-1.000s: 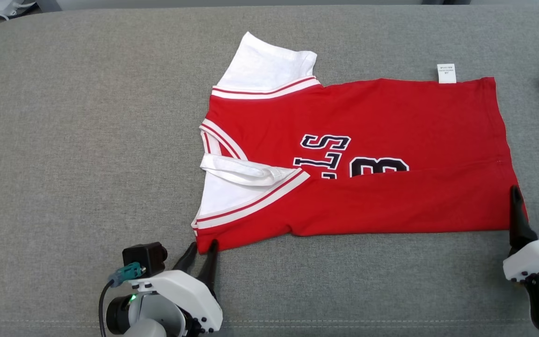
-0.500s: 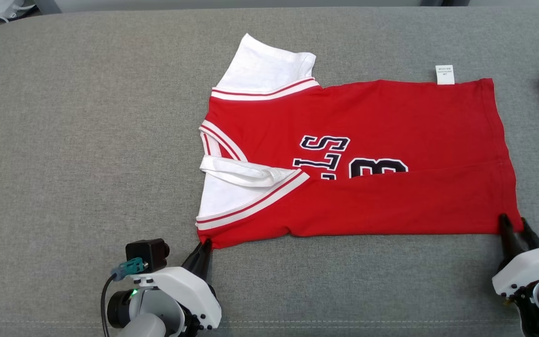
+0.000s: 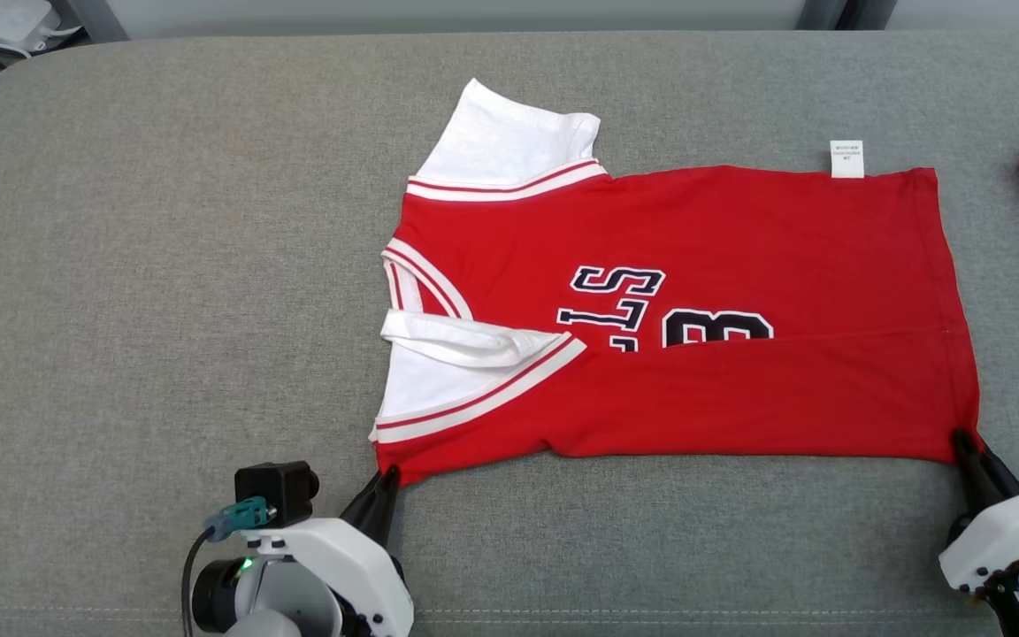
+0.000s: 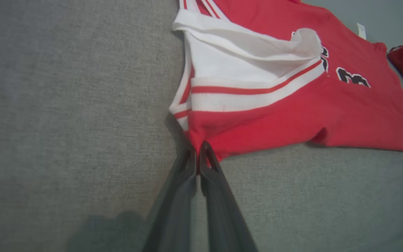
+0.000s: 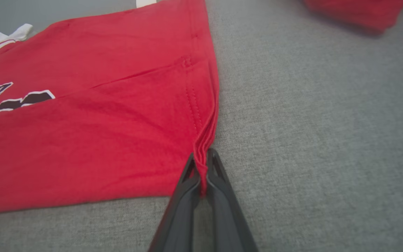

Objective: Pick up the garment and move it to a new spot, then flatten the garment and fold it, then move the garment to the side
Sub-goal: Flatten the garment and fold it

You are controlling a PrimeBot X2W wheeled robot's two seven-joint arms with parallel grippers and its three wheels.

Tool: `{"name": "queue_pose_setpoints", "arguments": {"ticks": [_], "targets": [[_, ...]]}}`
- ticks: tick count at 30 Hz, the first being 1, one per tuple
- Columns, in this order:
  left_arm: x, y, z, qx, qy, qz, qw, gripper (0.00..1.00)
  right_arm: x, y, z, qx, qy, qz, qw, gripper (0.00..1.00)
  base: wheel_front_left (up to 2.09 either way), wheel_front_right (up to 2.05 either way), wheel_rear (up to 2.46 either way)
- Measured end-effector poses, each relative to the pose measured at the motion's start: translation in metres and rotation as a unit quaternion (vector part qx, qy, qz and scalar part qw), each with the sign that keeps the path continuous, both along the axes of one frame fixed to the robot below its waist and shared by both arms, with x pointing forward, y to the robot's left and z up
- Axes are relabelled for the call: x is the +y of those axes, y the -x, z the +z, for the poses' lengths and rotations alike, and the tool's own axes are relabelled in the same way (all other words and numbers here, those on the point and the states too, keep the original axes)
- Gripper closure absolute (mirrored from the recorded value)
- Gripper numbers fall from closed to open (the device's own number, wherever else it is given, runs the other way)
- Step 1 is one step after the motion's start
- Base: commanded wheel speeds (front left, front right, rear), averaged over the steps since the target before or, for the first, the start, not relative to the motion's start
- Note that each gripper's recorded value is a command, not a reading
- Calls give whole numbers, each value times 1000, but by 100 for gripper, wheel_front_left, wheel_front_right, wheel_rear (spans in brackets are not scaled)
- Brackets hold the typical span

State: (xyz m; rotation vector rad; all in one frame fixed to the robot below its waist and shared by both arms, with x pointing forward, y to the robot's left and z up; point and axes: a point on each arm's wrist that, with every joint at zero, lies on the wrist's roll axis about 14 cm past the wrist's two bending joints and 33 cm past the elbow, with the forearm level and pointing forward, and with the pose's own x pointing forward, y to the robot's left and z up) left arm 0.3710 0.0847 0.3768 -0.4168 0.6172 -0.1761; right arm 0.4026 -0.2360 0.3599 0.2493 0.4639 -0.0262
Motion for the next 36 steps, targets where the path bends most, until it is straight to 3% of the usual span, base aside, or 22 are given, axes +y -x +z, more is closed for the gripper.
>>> {"name": "queue_pose_setpoints", "arguments": {"ticks": [15,28,30,31,32,33,34,35,36], "targets": [[2,19,30,8,-12,-31,999,100,-19,20,5,11,16,13,1000,100,0,0,0],[-2,44,1,69,-24,-49,996,100,-20,36,0,41,16,14,999,100,0,0,0],[-3,46,-4,76,-25,-51,995,100,-20,35,1,39,20,14,999,87,0,0,0],[-4,46,-6,78,-27,-52,995,93,-20,35,1,38,21,13,999,80,0,0,0],[-4,45,-8,79,-29,-51,995,77,-20,35,2,36,21,12,999,72,0,0,0],[-4,44,-8,77,-30,-50,995,60,-20,35,3,35,20,11,999,53,0,0,0],[-4,44,-9,77,-29,-50,995,42,-20,35,4,33,21,11,999,10,0,0,0],[-5,45,-10,79,-30,-50,995,4,-20,35,4,32,25,12,999,0,0,0,0],[-5,45,-11,81,-31,-50,995,0,-23,35,6,30,32,11,999,0,0,0,0]]}}
